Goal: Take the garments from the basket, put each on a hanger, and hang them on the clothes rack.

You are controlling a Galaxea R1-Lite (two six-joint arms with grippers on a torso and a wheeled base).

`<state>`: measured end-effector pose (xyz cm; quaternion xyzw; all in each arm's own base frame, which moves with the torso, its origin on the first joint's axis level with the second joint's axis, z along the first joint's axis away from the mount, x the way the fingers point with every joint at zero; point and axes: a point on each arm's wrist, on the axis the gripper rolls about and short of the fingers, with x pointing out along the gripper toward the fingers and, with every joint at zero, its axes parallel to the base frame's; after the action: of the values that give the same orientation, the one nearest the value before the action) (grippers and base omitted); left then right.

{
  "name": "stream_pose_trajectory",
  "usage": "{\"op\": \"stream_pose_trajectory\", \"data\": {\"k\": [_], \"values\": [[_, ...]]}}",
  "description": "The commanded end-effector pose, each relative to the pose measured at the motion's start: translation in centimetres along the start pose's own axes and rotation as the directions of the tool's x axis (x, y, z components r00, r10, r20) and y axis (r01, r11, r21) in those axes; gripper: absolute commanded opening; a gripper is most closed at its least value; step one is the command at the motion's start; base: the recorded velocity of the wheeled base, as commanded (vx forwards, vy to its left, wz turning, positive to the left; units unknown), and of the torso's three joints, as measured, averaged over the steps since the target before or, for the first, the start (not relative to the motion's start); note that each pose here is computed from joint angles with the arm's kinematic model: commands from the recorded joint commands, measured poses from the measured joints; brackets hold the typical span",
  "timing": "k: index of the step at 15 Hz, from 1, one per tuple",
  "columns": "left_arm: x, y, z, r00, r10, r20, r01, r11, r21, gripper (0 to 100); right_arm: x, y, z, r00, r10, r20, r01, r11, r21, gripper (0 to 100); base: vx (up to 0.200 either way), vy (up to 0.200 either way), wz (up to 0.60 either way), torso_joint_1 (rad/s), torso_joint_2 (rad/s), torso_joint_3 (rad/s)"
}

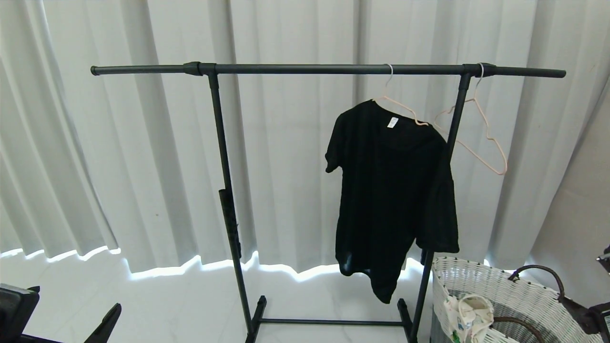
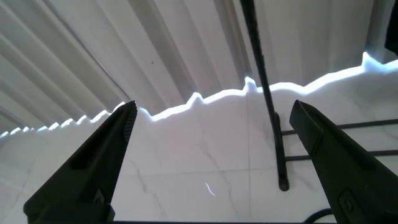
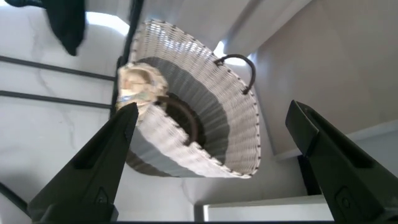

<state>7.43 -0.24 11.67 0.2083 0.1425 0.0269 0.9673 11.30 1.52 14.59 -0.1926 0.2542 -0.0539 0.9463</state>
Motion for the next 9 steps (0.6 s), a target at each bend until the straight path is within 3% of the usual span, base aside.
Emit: {"op": "stream_pose_trajectory", "data": {"k": [1, 9], "values": [[-0.1, 0.0, 0.0, 1.000, 0.002, 0.004, -0.002, 1.000, -0.001, 100, 0.1, 0.1, -0.1, 1.000, 0.002, -0.007, -0.002, 1.000, -0.004, 100, 0.000, -0.200, 0.00, 0.002, 0.00, 0.007], [0.0, -0.1, 0.0, 1.000, -0.017, 0.001, 0.017, 1.000, -0.002, 100, 1.4, 0.8, -0.2, 0.997, 0.035, -0.071, -0.038, 0.998, -0.045, 100, 0.000, 0.000, 0.00, 0.000, 0.00, 0.000]]}}
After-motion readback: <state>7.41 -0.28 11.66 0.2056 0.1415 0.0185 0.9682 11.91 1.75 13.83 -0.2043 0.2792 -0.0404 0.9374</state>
